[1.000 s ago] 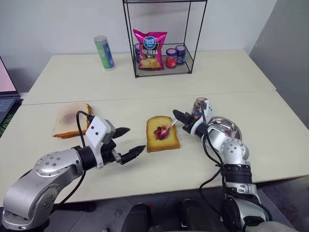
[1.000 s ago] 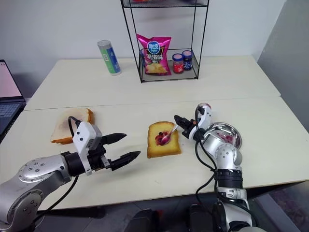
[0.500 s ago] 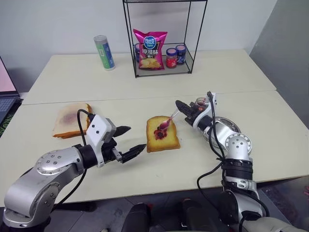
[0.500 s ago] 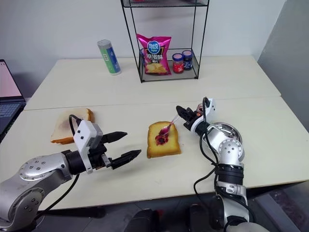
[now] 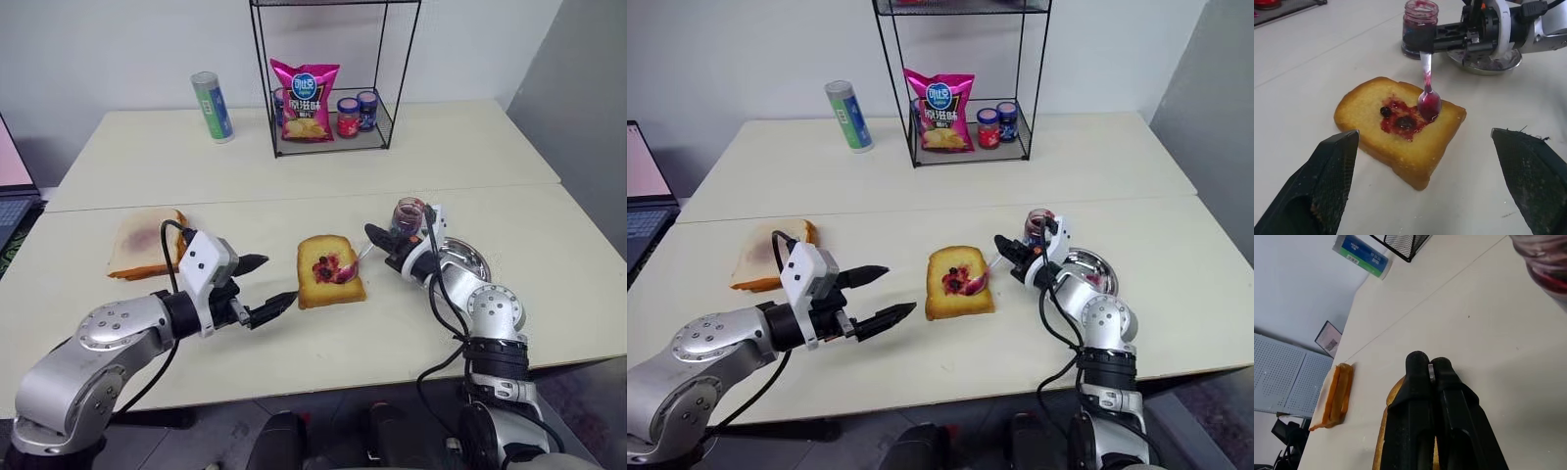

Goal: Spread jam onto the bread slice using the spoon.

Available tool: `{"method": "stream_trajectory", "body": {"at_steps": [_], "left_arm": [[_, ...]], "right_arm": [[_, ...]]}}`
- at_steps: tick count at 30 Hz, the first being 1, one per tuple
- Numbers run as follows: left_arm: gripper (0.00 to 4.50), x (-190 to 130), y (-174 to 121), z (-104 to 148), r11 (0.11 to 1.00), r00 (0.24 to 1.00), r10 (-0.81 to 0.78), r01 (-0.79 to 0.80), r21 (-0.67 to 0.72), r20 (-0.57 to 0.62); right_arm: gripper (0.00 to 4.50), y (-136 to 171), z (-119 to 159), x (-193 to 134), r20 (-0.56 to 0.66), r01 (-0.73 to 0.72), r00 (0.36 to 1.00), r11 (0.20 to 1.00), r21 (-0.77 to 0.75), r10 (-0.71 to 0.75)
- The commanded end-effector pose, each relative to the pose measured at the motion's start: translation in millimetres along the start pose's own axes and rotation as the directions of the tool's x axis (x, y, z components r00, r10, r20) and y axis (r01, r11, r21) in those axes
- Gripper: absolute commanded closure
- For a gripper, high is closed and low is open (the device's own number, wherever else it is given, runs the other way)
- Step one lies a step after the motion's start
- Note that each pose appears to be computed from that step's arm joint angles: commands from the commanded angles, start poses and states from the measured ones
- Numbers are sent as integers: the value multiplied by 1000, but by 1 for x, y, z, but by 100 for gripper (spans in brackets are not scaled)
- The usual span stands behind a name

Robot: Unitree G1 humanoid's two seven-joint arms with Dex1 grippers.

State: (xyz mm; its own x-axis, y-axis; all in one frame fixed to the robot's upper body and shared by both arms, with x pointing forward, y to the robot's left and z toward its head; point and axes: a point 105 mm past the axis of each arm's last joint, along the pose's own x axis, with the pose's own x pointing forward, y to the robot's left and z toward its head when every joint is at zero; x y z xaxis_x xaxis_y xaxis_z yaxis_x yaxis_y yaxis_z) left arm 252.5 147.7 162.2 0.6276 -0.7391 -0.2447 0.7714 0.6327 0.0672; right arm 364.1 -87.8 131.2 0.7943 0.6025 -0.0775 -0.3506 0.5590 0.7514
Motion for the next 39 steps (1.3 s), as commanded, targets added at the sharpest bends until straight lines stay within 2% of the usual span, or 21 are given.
{"method": "stream_trajectory", "body": {"at_steps": [1, 6, 9, 16, 18, 20, 22, 26, 30, 33, 39], "left_arm": [[0, 1, 0, 9, 998, 1000, -20, 19, 54, 22], [0, 5, 1, 14, 996, 998, -55, 53, 74, 29], [0, 13, 1, 21, 988, 994, -108, 105, 115, 22], [0, 44, -15, 44, 940, 958, -284, 269, 210, 45], [0, 62, -24, 48, 903, 933, -360, 340, 264, 27], [0, 86, -35, 49, 854, 904, -427, 402, 329, 4], [0, 101, -42, 51, 826, 884, -467, 434, 360, 5], [0, 117, -52, 52, 797, 858, -513, 472, 377, 9], [0, 127, -63, 44, 771, 832, -554, 517, 372, -7], [0, 129, -63, 40, 768, 832, -555, 519, 375, -16], [0, 128, -60, 39, 788, 845, -534, 500, 360, -5]], "right_arm": [[446, 22, 19, -7, 63, -86, 994, 996, 3, 85], [446, 54, 38, -13, 122, -197, 974, 980, 30, 192], [446, 68, 54, -35, 155, -247, 956, 969, -23, 248], [446, 70, 100, -87, 287, -140, 940, 975, -172, 186], [446, 58, 115, -106, 352, -12, 931, 971, -238, 98], [446, 21, 126, -130, 434, 228, 896, 936, -268, -94], [446, -6, 128, -145, 475, 358, 856, 897, -259, -205], [446, -34, 120, -153, 499, 414, 828, 880, -234, -257], [446, -66, 116, -154, 531, 415, 799, 898, -145, -283], [446, -79, 118, -151, 556, 395, 781, 914, -89, -283], [446, -97, 115, -146, 542, 383, 792, 920, -84, -281]]}}
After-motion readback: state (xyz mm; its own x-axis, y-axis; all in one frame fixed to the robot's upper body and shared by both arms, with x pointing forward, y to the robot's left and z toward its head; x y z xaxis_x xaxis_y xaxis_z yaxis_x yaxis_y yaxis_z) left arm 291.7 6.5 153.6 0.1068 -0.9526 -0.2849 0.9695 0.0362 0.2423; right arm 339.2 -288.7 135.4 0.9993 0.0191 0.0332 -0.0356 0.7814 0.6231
